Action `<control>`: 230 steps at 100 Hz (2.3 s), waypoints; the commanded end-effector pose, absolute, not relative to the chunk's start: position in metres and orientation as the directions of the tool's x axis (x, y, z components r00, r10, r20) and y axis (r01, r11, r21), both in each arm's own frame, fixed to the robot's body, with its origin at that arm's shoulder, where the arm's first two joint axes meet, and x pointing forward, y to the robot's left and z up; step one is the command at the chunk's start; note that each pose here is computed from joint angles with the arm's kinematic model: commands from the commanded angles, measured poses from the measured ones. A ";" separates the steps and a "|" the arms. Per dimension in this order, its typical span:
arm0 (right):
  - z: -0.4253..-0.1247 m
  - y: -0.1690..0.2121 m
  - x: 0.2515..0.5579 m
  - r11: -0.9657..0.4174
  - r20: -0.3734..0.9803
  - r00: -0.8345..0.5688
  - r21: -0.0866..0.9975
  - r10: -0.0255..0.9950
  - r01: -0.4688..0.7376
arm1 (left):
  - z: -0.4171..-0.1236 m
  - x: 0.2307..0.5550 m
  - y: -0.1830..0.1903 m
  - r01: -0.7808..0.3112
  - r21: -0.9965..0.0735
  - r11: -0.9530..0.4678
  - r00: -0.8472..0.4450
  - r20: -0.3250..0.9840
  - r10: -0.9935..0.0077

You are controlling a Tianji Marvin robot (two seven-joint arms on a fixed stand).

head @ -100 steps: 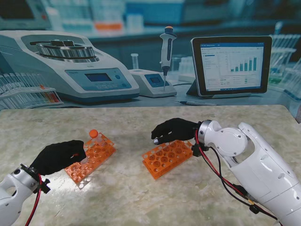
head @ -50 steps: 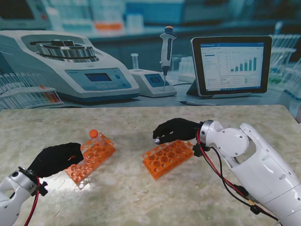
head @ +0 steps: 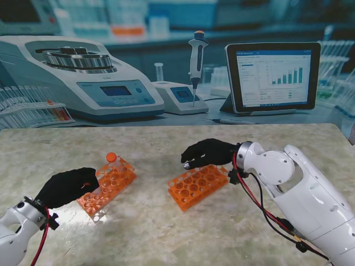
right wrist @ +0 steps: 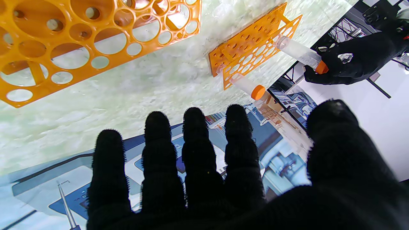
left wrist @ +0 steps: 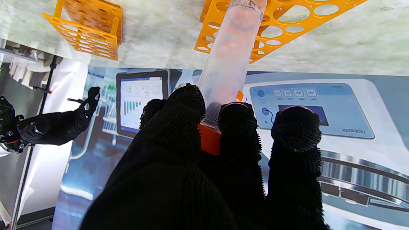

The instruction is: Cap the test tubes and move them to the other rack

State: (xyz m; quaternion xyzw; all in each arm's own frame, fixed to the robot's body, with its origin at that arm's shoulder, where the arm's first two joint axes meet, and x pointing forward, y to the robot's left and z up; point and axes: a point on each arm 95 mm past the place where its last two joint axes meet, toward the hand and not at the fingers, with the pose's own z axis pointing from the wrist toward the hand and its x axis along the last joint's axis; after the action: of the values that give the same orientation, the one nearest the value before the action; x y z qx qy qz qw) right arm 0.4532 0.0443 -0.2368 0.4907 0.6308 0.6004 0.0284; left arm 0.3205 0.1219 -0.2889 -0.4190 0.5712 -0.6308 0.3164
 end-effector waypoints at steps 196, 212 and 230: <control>-0.242 0.035 0.446 -0.201 0.552 -0.507 0.782 0.662 0.590 | -0.313 0.323 0.120 -0.168 -0.980 -0.107 -0.378 0.164 -0.911; -0.241 0.033 0.444 -0.203 0.551 -0.508 0.784 0.662 0.587 | -0.313 0.324 0.120 -0.161 -0.982 -0.097 -0.374 0.152 -0.915; -0.240 0.032 0.443 -0.200 0.548 -0.512 0.787 0.661 0.584 | -0.309 0.325 0.121 -0.151 -0.984 -0.094 -0.378 0.145 -0.915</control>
State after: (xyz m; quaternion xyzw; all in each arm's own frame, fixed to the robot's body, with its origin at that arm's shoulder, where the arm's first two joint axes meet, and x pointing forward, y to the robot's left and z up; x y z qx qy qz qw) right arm 0.4458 0.0315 -0.2384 0.4941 0.6288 0.5994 0.0348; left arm 0.3260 0.1203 -0.3098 -0.4528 0.5852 -0.5879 0.3271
